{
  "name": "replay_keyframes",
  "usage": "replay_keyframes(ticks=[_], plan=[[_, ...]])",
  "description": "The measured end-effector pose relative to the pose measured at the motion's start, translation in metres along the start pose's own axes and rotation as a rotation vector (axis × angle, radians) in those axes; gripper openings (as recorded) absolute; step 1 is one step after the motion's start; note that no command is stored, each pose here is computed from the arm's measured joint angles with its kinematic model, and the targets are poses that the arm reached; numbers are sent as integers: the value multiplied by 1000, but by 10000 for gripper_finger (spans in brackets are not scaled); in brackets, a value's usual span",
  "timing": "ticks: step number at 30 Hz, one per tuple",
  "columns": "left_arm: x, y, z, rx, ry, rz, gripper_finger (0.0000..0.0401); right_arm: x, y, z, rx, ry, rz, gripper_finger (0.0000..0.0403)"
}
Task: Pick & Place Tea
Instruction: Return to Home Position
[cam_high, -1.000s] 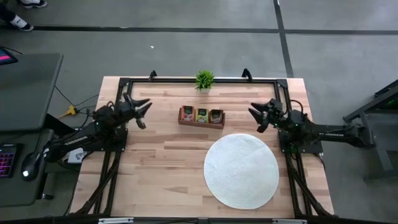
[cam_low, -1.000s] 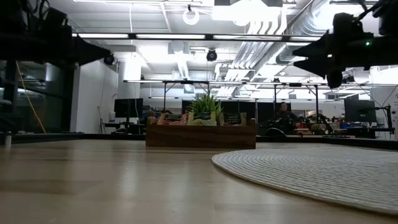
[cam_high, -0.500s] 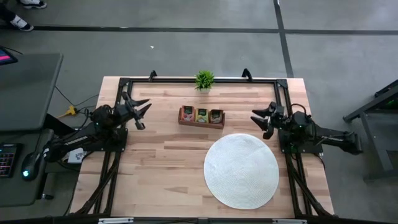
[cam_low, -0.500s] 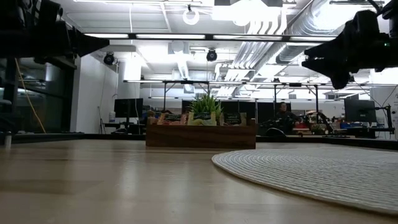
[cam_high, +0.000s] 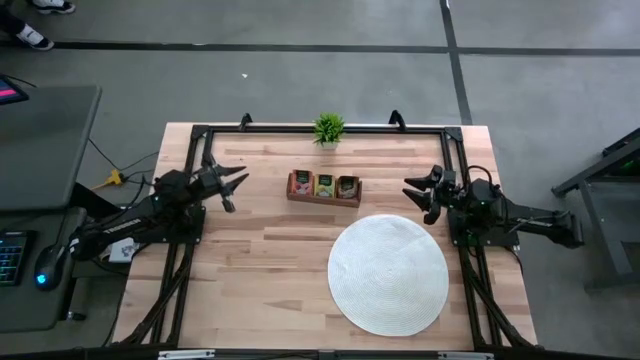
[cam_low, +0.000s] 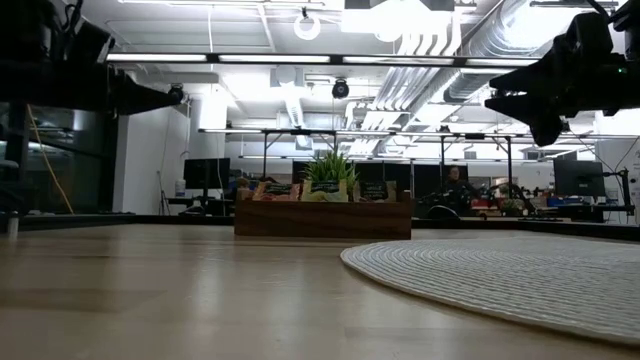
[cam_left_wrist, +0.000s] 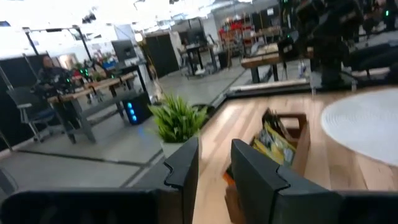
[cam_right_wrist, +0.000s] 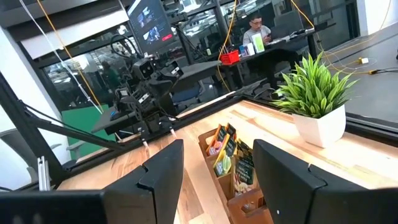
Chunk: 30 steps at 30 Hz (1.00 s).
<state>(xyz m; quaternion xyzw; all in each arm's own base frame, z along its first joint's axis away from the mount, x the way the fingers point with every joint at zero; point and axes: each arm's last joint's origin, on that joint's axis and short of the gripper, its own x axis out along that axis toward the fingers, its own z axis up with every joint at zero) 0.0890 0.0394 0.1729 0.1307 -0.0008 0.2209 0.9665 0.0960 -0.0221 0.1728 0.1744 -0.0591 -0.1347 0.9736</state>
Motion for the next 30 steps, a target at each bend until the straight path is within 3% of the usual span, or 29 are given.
replay_keyframes(ticks=[30], plan=[[0, -2, -4, 1, 43, -25, 92, 0, 0, 0, 0, 0, 0, 188]])
